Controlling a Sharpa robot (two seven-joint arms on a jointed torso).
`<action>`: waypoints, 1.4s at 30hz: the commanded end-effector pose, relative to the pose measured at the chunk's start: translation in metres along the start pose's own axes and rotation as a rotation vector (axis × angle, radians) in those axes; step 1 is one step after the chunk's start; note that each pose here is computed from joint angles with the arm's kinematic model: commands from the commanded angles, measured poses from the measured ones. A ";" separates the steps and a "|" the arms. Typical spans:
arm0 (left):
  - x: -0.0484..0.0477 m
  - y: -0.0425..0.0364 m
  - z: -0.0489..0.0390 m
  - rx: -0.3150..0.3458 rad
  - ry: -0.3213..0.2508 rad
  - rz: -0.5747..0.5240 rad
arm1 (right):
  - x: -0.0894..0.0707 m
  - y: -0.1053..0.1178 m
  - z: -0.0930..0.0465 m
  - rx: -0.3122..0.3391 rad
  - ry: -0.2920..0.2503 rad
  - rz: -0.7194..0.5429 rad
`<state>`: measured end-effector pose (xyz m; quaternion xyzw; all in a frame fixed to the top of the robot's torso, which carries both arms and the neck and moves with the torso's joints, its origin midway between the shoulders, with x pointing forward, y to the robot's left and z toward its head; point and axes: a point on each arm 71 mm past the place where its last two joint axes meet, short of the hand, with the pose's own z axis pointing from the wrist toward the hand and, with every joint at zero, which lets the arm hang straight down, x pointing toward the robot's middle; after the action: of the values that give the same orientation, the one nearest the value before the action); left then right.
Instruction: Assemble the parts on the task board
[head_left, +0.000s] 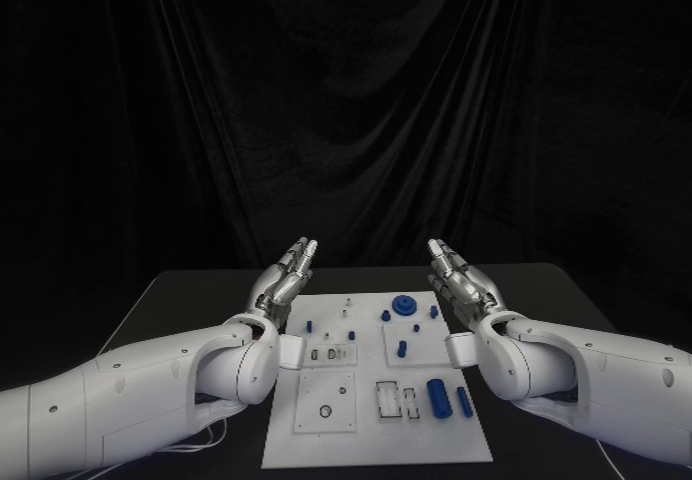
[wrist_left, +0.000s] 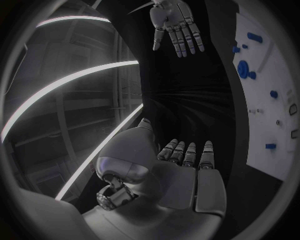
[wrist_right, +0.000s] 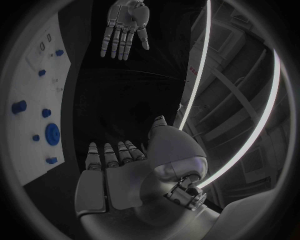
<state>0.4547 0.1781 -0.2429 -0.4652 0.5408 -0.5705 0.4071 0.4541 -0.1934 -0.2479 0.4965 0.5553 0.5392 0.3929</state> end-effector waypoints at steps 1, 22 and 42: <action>0.0125 -0.0073 0.0003 0.079 0.171 -0.153 | 0.007 -0.004 -0.001 0.066 0.164 0.155; -0.0162 -0.0025 -0.0045 0.160 0.375 -0.241 | -0.007 -0.010 -0.008 0.114 0.386 0.312; -0.0678 -0.0170 -0.0297 0.240 0.257 -0.195 | -0.037 0.025 -0.009 0.021 0.379 0.139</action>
<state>0.4443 0.2487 -0.2448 -0.4164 0.5296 -0.6792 0.2913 0.4551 -0.2328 -0.2329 0.4621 0.5679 0.6474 0.2117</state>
